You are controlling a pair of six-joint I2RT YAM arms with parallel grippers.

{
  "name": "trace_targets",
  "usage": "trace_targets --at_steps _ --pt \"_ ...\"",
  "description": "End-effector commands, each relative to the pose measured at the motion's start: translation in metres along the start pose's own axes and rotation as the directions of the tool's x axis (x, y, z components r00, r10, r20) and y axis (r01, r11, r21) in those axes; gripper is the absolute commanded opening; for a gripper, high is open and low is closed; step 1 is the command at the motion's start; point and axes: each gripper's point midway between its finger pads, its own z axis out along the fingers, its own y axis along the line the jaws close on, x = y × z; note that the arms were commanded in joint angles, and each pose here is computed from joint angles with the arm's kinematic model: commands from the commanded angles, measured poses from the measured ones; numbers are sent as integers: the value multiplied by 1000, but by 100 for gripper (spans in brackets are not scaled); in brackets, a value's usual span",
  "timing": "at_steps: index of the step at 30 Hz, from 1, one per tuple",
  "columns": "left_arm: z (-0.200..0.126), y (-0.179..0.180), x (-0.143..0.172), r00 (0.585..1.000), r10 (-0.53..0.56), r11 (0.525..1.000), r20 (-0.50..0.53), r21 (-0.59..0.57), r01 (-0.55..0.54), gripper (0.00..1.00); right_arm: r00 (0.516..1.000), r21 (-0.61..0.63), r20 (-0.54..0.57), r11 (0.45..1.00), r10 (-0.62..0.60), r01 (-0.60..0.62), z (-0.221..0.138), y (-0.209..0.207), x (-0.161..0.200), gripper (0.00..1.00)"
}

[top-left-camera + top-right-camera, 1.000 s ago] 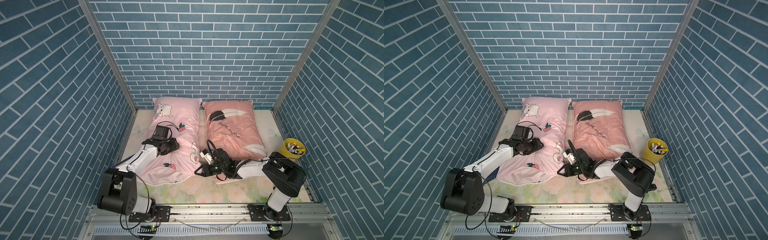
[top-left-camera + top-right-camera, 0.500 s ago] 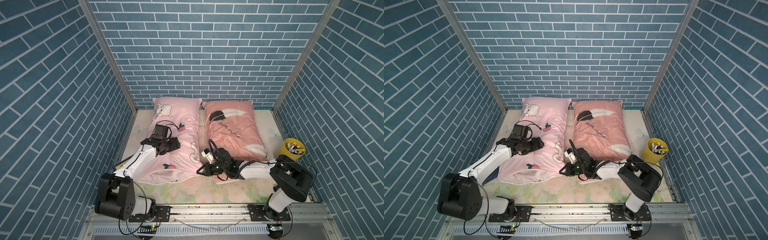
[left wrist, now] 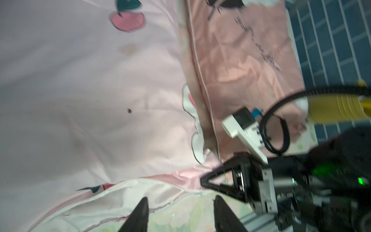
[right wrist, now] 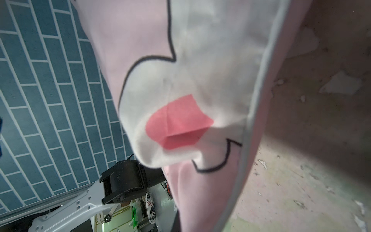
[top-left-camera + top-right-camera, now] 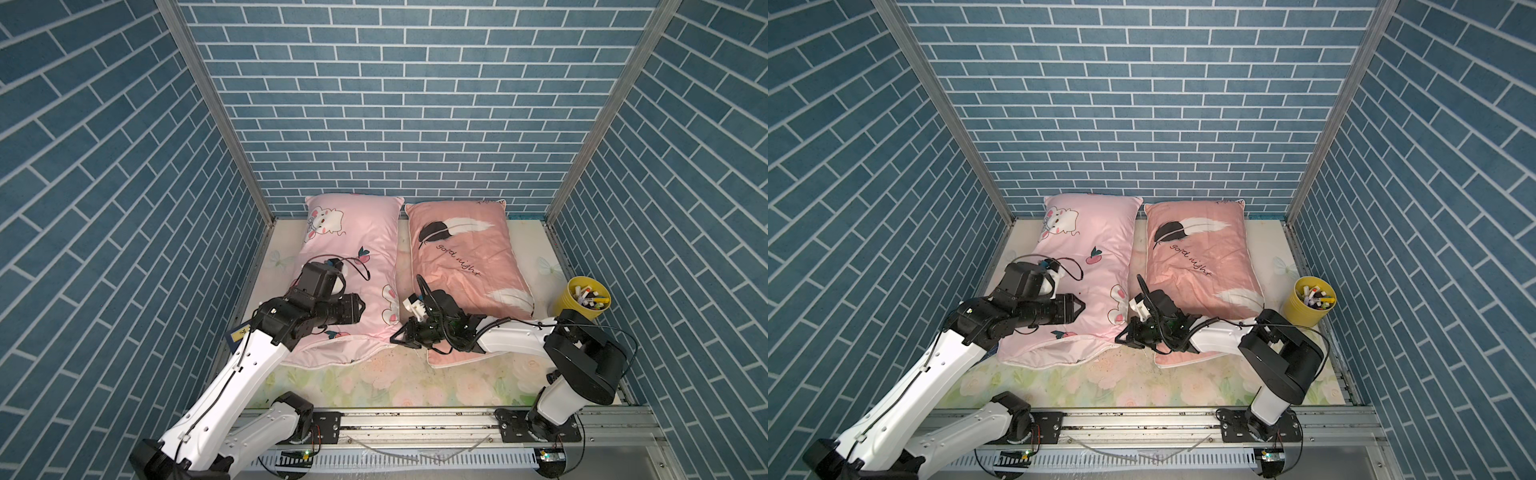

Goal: Zip up pillowcases
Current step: Pick up the pillowcase from the center of the board, then zip the zipper on the pillowcase.

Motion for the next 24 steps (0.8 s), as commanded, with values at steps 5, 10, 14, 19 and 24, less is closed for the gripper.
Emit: trace_targets --at_steps 5,10,14,19,24 --pt "31 -39 67 962 -137 928 -234 310 208 28 998 -50 7 997 55 -55 -4 20 -3 0" --pt "53 -37 77 957 -146 905 -250 356 232 29 997 -84 8 993 80 -79 -7 23 -1 0" --pt "63 -32 82 956 -134 913 -261 342 221 36 997 -92 8 993 78 -77 -9 26 -1 0" --pt "67 -29 79 962 -126 921 -241 331 204 41 997 -98 5 992 75 -74 -10 28 0 0" --pt "76 -21 82 963 -112 936 -245 300 185 39 997 -110 6 991 74 -73 -12 30 1 0"
